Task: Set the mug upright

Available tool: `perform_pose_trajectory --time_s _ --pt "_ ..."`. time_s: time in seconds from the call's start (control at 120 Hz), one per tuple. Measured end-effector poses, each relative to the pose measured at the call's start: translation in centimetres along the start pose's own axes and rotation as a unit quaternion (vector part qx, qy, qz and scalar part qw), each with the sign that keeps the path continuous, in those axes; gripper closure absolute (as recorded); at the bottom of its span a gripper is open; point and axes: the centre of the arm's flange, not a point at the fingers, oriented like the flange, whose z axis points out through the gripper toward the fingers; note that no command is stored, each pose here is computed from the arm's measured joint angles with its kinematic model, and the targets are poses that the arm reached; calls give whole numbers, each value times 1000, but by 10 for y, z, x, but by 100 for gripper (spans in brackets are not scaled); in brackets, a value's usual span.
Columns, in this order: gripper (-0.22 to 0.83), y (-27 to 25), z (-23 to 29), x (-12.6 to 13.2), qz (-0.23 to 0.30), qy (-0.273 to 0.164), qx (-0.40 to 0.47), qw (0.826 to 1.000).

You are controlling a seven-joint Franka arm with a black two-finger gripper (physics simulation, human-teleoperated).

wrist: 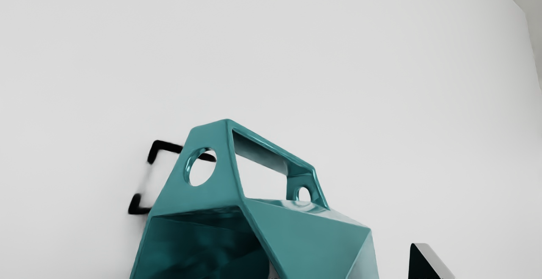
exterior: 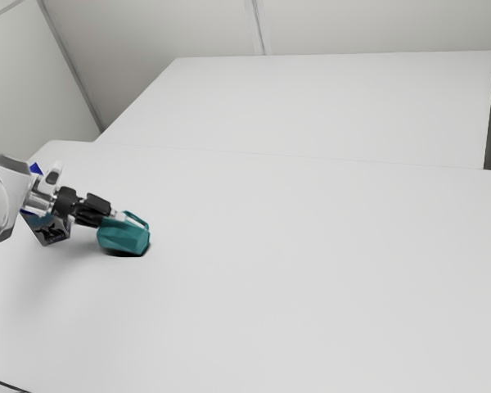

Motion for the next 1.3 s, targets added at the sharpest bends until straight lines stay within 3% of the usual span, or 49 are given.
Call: perform_pose_trajectory --time_s 0.333,0.567,0.7,0.85,1.042,1.15,1.3 --pt "69 13 5 7 20 30 -38 999" --pt "76 27 4 14 41 42 -47 997" --pt "77 63 -3 41 87 51 -50 994" --pt "78 111 20 94 182 -24 14 983" --pt "79 124 68 143 271 -133 154 941" --pt "79 109 85 155 284 -159 209 922" --pt "79 91 96 157 274 -168 245 915"
